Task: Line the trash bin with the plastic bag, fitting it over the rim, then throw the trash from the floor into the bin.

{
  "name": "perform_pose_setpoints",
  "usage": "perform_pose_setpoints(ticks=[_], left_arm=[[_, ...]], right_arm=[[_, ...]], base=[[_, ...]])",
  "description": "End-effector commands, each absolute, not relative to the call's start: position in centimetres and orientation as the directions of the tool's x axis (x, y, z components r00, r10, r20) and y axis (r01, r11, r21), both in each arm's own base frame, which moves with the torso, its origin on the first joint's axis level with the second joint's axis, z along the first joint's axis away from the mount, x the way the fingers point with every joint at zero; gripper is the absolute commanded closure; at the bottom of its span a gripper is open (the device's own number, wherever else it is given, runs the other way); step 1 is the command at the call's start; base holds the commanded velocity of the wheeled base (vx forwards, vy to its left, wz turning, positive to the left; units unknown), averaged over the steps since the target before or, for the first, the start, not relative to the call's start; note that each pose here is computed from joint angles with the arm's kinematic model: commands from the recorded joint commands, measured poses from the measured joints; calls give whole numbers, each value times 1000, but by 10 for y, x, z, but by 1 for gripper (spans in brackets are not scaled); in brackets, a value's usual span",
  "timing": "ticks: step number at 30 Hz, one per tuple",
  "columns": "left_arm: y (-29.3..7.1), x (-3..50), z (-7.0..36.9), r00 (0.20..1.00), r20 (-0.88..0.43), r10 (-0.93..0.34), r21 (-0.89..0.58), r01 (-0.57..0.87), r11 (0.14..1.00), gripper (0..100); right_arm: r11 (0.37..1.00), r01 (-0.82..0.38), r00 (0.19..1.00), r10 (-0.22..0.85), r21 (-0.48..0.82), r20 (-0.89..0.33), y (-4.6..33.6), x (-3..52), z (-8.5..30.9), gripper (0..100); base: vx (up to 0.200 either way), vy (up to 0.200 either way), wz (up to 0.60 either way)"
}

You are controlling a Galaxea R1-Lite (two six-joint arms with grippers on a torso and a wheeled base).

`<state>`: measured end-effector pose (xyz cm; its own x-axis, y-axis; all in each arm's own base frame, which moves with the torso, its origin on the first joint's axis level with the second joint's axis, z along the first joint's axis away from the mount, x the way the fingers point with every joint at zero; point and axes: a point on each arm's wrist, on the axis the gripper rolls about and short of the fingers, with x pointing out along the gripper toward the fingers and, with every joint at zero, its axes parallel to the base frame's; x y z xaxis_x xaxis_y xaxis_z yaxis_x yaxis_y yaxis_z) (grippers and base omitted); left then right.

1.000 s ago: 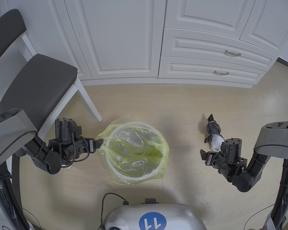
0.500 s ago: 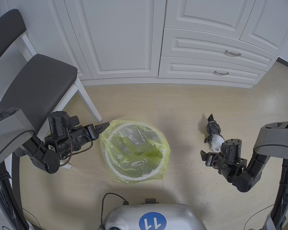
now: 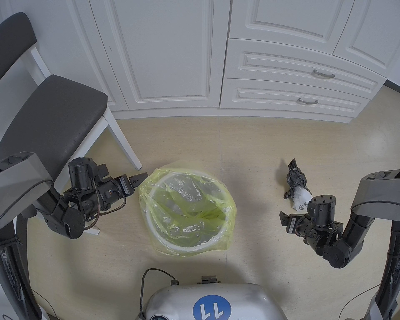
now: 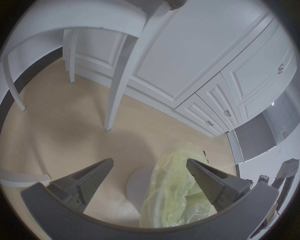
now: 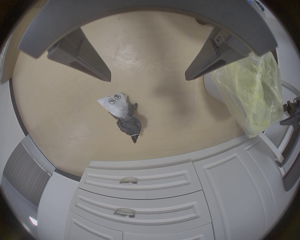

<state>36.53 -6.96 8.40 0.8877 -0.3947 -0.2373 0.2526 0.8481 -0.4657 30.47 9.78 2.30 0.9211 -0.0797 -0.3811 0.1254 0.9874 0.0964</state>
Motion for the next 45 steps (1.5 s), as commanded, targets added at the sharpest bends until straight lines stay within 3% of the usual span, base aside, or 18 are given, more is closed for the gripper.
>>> perform_pose_setpoints(ticks=[1, 16, 27, 31, 37, 45], left_arm=[[-64, 377, 63, 884, -281, -375, -473, 212, 855, 0], [-63, 400, 12, 870, -364, -334, -479, 133, 868, 0], [-79, 405, -19, 837, -412, -359, -515, 111, 850, 0], [-78, 407, -14, 846, -397, -355, -518, 113, 848, 0], [-67, 386, 31, 881, -352, -315, -502, 106, 858, 0], [-55, 349, 43, 883, -388, -265, -297, 153, 943, 0]], right_arm=[[987, 133, 916, -89, 88, -390, 98, 305, 19, 0], [987, 131, 922, -87, 93, -378, 98, 305, -3, 0], [986, 104, 947, -58, 133, -315, 98, 289, 11, 0], [985, 92, 958, -47, 147, -284, 98, 282, 19, 0], [981, 92, 971, -50, 173, -234, 91, 269, 43, 0], [979, 126, 965, -83, 163, -250, 78, 270, 45, 0]], base=[[0, 0, 0], [0, 0, 0], [0, 0, 0], [0, 0, 0], [0, 0, 0], [0, 0, 0]])
